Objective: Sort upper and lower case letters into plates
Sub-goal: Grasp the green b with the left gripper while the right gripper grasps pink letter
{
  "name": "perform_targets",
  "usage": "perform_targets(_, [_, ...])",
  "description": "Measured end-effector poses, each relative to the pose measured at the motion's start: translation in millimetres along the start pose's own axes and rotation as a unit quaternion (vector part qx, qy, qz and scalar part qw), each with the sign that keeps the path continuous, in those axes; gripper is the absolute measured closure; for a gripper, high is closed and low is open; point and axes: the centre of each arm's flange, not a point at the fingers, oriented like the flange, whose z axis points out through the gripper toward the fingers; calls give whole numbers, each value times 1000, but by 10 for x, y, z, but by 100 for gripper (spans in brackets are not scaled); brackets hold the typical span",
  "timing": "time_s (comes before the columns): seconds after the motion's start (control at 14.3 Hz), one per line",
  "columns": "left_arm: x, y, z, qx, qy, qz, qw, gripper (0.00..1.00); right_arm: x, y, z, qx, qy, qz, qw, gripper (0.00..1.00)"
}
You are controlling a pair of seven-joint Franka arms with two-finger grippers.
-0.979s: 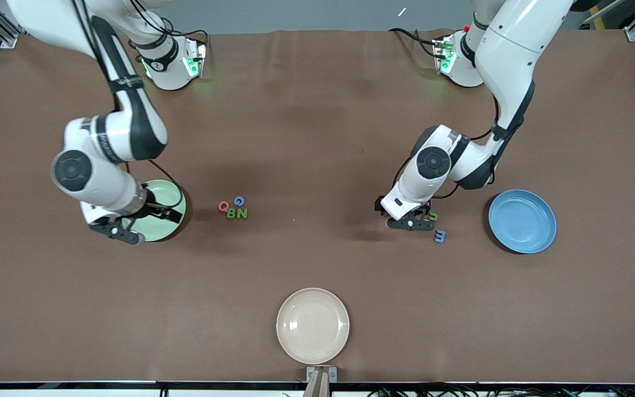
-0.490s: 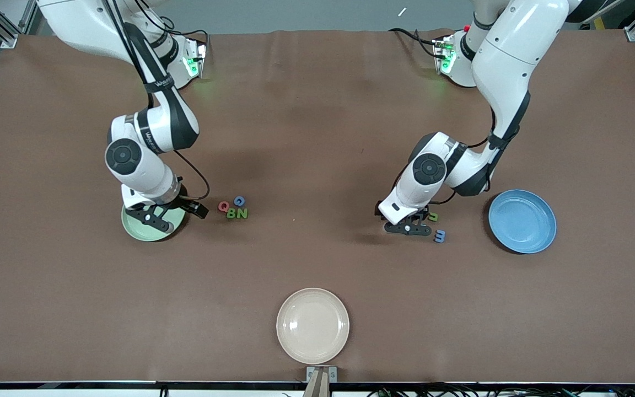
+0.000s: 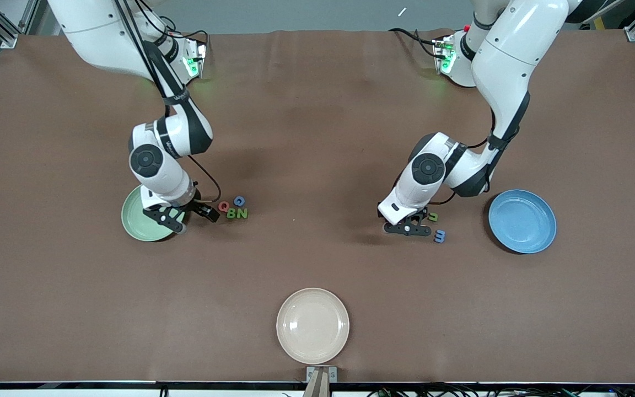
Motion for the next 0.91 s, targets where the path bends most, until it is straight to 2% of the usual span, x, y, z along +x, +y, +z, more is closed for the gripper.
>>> perform_targets(0.07, [-1, 2, 1, 1, 1, 1, 1000, 48, -47, -37, 71, 1, 2, 2, 1000, 0])
perform_targets(0.21, [13, 12, -26, 1, 3, 3, 1000, 59, -116, -81, 171, 0, 2, 3, 1000, 0])
perform_targets(0.35, [17, 15, -31, 2, 4, -4, 1000, 62, -165, -107, 231, -3, 0, 6, 1000, 0])
perform_targets(0.91, [77, -76, -80, 13, -1, -27, 1000, 62, -345, -260, 235, -2, 1, 20, 1000, 0])
